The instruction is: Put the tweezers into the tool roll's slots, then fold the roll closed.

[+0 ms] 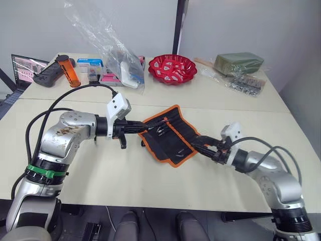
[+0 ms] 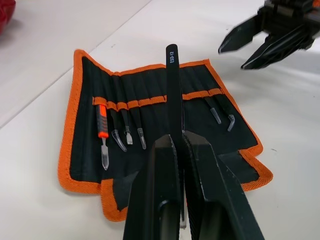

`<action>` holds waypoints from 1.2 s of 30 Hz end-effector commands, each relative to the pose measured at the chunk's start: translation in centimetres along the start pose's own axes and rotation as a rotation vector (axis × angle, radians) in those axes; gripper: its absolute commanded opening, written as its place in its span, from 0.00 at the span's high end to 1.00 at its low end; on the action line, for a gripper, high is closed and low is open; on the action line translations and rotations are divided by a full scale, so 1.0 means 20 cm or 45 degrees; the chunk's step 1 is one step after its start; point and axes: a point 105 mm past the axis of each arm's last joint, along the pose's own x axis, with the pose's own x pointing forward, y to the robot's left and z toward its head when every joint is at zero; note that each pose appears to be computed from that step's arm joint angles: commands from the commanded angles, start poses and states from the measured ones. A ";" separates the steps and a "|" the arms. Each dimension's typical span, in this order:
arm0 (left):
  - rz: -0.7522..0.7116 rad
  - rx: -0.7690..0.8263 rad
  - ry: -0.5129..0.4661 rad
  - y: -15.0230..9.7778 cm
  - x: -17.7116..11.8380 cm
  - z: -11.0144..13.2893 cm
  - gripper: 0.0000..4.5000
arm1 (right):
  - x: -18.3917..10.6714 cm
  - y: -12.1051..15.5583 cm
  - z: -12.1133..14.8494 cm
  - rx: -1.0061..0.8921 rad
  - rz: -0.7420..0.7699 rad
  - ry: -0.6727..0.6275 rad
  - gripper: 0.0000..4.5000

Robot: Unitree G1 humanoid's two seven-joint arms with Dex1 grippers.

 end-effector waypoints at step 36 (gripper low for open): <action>0.151 0.032 0.298 0.04 0.26 -0.12 1.00 | 0.09 -0.07 -0.23 0.142 -0.210 0.217 0.99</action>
